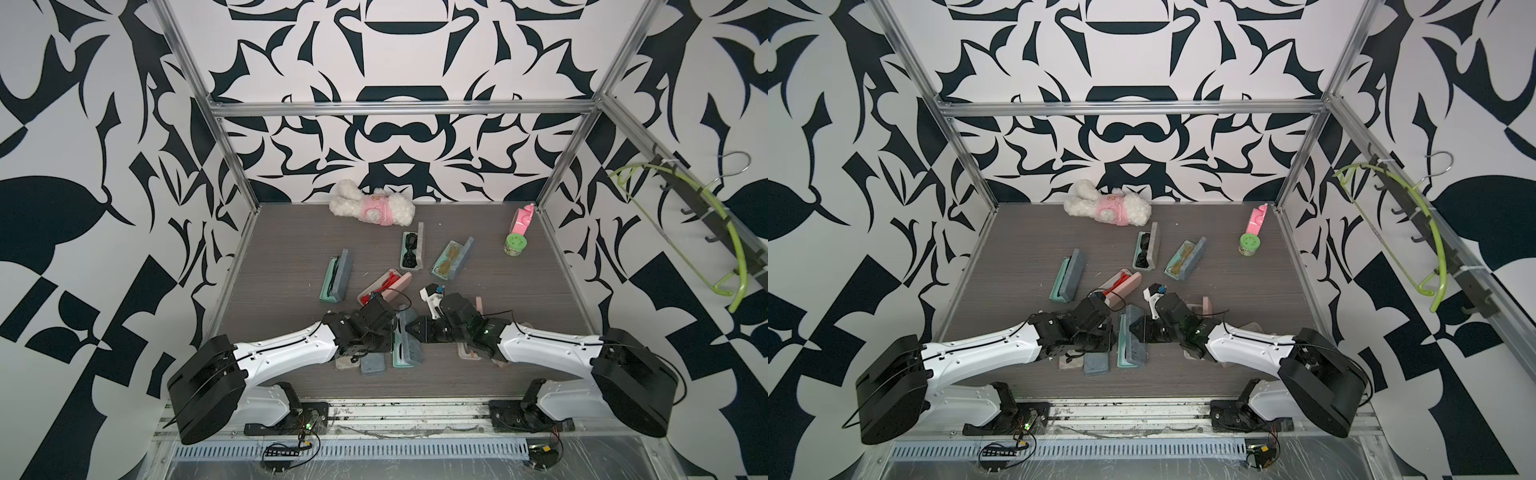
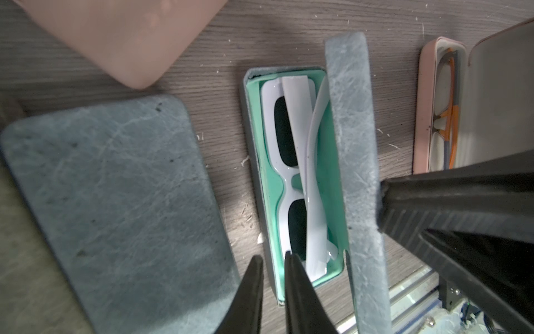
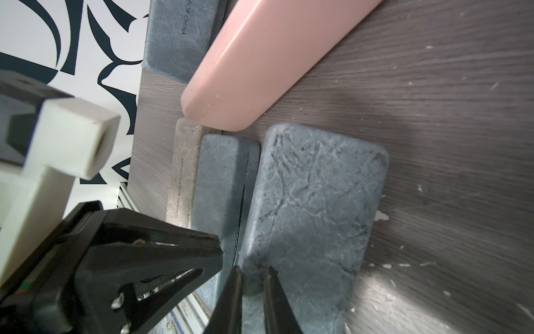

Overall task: Close the glasses case
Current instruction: Close the glasses case at the center of the board.

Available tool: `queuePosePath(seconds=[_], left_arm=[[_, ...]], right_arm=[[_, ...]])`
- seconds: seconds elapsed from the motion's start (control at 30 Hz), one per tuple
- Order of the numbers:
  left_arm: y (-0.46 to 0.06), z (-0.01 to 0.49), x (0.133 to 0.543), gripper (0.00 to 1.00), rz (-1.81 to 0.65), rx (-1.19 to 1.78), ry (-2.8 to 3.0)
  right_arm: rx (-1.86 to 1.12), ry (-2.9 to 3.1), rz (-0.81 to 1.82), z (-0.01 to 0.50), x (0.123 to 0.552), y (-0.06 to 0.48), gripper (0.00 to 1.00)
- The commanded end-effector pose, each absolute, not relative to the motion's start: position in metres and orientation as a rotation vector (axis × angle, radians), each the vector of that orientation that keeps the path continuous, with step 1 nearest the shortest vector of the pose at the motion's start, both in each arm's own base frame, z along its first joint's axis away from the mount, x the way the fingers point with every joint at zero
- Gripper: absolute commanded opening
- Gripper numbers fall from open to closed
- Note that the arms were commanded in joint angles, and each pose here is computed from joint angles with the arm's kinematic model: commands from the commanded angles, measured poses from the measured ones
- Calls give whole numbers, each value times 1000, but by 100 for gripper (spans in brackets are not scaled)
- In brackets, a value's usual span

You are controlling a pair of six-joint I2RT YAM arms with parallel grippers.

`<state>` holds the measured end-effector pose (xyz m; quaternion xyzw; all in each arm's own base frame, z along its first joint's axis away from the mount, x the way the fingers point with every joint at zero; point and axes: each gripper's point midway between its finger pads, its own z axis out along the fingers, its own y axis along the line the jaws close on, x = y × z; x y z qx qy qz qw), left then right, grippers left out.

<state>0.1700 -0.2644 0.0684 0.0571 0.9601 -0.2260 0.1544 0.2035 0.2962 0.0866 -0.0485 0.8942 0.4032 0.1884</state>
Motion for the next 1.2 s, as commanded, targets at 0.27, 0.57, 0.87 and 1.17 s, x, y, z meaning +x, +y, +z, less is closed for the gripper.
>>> queuePosePath(seconds=[0.27, 0.57, 0.87, 1.17], left_arm=[[-261, 61, 166, 19, -641, 164, 2778], [-262, 60, 166, 19, -641, 164, 2780], [-261, 59, 166, 19, -642, 163, 2779], [-259, 59, 165, 19, -640, 161, 2779]], right_arm=[[-93, 2609, 1010, 60, 201, 281, 17], [-91, 2615, 1013, 57, 200, 282, 16], [-96, 2621, 1015, 55, 199, 285, 16], [-93, 2630, 1024, 50, 199, 289, 16]])
